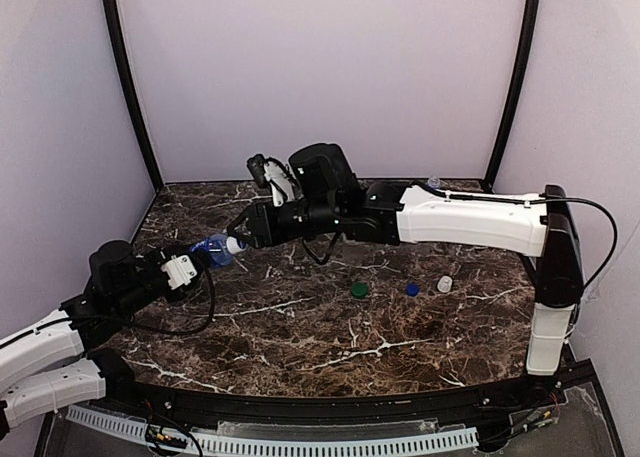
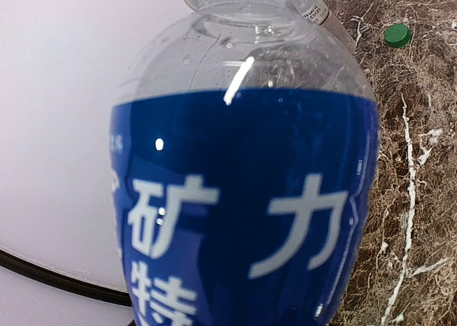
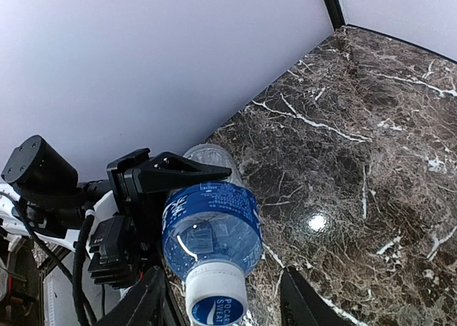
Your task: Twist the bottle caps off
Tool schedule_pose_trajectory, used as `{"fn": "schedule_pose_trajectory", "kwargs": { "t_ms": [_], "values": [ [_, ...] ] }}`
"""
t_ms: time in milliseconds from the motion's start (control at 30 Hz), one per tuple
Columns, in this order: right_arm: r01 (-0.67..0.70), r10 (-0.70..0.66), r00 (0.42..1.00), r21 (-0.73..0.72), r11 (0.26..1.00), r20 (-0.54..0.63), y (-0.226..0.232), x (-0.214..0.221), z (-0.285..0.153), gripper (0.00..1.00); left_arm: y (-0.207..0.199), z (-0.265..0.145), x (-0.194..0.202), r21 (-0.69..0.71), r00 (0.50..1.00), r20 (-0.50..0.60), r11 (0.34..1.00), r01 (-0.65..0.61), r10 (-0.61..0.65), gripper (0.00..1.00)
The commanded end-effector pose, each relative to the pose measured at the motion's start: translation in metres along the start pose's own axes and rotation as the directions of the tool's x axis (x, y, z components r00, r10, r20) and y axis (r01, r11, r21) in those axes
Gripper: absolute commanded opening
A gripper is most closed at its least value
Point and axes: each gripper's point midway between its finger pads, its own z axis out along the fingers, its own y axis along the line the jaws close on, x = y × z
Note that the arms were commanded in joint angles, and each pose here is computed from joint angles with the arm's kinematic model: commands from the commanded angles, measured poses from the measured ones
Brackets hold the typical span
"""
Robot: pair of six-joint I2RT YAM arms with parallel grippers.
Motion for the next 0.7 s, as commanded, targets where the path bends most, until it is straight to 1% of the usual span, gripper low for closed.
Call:
{"fn": "schedule_pose_trajectory", "kwargs": {
  "t_ms": [0,100,200,267,333,467,533,600,667],
  "values": [
    [-0.058,0.057,0.998,-0.102,0.993,-0.015,0.008,0.006,0.013,0.50,-0.001,-0.001,-0.003,-0.010,1.000,0.028,1.000,-0.013,0.013,0.36],
    [-0.071,0.068,0.997,-0.110,0.991,-0.030,0.008,0.010,0.016,0.56,-0.001,-0.001,-0.003,-0.013,0.999,0.029,1.000,-0.015,0.016,0.36],
    [-0.083,0.079,0.996,-0.098,0.992,-0.044,0.004,0.016,0.016,0.56,-0.001,-0.001,-0.003,-0.013,1.000,0.028,1.000,-0.002,0.003,0.36],
    [-0.093,0.088,0.995,-0.092,0.991,-0.055,0.002,0.021,0.014,0.54,-0.002,0.000,-0.002,-0.010,1.000,0.028,1.000,0.000,0.001,0.36],
    [-0.101,0.096,0.994,-0.088,0.991,-0.059,0.001,0.024,0.013,0.48,-0.002,0.000,-0.002,-0.012,1.000,0.028,1.000,-0.001,0.001,0.35],
    [-0.102,0.097,0.994,-0.076,0.992,-0.058,-0.002,0.027,0.012,0.41,-0.004,0.000,-0.001,-0.009,1.000,0.027,1.000,-0.006,0.006,0.35],
    [-0.099,0.095,0.994,-0.077,0.992,-0.057,-0.003,0.027,0.013,0.33,-0.004,0.000,0.000,-0.008,1.000,0.027,1.000,-0.005,0.005,0.36],
    [-0.090,0.086,0.995,-0.088,0.992,-0.053,-0.001,0.025,0.014,0.21,-0.005,0.000,0.000,-0.005,1.000,0.025,1.000,-0.006,0.006,0.35],
    [-0.070,0.064,0.997,-0.105,0.992,-0.051,0.002,0.024,0.015,0.00,-0.009,0.000,-0.003,0.017,0.999,0.045,1.000,-0.007,0.006,0.35]
  ]
}}
